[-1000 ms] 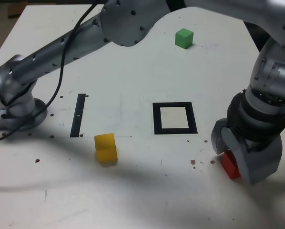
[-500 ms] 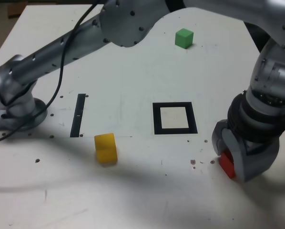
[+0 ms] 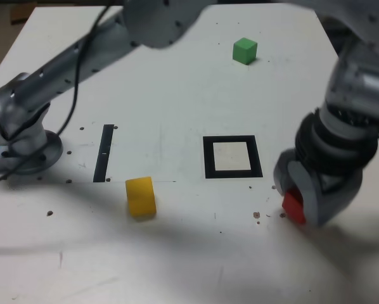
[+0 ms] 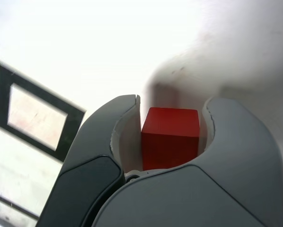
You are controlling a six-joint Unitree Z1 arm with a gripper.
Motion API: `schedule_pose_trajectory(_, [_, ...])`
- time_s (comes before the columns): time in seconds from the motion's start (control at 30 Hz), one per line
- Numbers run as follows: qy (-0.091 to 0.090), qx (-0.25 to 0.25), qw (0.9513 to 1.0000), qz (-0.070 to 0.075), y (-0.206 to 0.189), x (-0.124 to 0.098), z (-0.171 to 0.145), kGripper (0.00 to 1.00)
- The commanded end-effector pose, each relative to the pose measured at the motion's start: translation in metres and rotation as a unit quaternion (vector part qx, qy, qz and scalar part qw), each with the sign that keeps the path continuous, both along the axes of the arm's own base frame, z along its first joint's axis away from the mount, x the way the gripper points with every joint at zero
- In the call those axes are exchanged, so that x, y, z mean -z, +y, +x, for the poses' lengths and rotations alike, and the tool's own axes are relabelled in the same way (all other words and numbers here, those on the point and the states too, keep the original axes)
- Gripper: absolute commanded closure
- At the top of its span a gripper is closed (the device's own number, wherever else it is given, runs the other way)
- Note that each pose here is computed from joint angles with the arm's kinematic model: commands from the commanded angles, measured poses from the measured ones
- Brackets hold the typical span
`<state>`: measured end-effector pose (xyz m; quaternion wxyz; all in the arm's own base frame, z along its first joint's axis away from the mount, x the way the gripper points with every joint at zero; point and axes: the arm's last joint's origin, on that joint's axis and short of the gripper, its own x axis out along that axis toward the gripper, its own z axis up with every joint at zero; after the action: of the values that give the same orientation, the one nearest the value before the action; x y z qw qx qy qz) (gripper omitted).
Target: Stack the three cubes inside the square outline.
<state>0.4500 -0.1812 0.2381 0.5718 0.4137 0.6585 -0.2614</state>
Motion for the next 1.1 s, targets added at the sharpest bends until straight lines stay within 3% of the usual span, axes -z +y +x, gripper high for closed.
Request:
schedule_pose_trajectory(0.0, [-0.005, -0.013, 0.9999, 0.001, 0.005, -0.011, -0.006, 0.65])
schedule_pose_trajectory(0.27, [-0.014, -0.092, 0.9956, 0.006, 0.032, -0.038, -0.029, 0.65])
schedule_pose_trajectory(0.5, [-0.019, -0.178, 0.9838, 0.011, 0.061, -0.057, -0.053, 0.65])
schedule_pose_trajectory(0.77, [-0.016, -0.283, 0.9589, -0.014, 0.099, -0.062, -0.073, 0.65])
schedule_pose_trajectory(1.07, [-0.015, -0.367, 0.9296, -0.035, 0.130, -0.048, -0.085, 0.65])
